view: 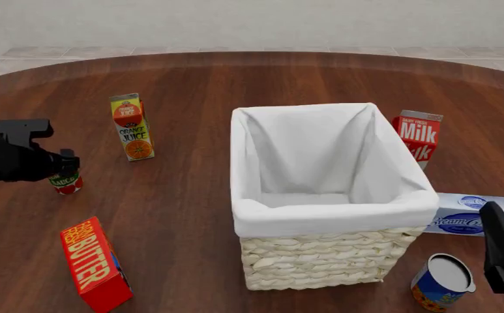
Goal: Pick up the alphabet soup and the tomato sauce, and put them in the basket.
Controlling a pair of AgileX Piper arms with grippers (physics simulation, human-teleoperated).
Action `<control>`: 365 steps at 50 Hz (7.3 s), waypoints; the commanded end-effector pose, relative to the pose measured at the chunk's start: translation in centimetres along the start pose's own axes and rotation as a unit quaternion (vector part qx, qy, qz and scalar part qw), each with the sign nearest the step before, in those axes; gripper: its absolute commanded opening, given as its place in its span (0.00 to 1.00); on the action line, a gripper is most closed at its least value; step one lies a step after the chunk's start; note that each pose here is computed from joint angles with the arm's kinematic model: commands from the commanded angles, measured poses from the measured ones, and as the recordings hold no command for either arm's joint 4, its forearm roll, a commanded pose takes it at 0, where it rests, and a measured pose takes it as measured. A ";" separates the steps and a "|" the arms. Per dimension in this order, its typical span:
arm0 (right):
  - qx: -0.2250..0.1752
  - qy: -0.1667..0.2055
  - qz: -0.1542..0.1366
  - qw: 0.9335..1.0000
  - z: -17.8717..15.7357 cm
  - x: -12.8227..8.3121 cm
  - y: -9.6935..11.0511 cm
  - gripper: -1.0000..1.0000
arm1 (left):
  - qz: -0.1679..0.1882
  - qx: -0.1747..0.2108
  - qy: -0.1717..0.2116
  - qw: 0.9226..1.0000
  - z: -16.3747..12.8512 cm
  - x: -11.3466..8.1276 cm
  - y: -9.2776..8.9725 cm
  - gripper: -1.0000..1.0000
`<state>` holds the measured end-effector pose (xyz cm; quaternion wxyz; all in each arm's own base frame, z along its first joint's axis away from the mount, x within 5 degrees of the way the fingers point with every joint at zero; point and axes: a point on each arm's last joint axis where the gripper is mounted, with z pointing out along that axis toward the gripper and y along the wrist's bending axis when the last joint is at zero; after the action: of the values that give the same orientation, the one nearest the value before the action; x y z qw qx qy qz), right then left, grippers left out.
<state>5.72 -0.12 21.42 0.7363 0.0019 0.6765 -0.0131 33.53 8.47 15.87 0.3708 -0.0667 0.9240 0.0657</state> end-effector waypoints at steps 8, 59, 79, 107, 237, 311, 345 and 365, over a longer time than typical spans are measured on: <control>0.001 0.000 0.001 1.000 0.0 0.0 0.0 1.00 | 0.003 0.003 0.008 1.000 0.9 0.6 -0.3 1.00; -0.002 -0.002 0.001 1.000 -0.1 -0.1 0.0 1.00 | 0.023 0.008 -0.048 0.999 -3.4 -2.2 -1.0 0.00; -0.004 -0.003 0.000 1.000 -0.1 -0.1 0.0 1.00 | 0.055 -0.005 -0.081 0.995 -6.8 -3.3 -0.3 0.00; -0.004 -0.003 0.002 1.000 -0.1 -0.1 0.0 1.00 | 0.058 0.021 -0.147 0.987 -14.7 -7.2 -2.2 0.00; -0.006 -0.015 0.006 1.000 -0.1 -0.5 0.1 1.00 | 0.290 0.376 -0.260 0.841 -29.9 -6.0 -25.3 0.00; -0.006 -0.015 0.003 1.000 -0.1 -0.4 0.1 1.00 | 0.414 0.398 -0.147 0.805 -25.6 -0.7 -34.1 0.00; -0.005 -0.017 0.007 1.000 -0.2 -0.6 0.0 1.00 | 0.420 0.390 -0.096 0.814 -23.4 0.4 -35.8 0.00; -0.006 -0.017 0.006 1.000 -0.2 -0.6 0.1 1.00 | 0.419 0.389 -0.099 0.815 -23.4 0.1 -35.8 1.00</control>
<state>5.52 -0.05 21.99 0.7476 0.0023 0.6641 -0.0045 23.64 -30.73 29.91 0.3912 0.4836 0.7696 -0.1446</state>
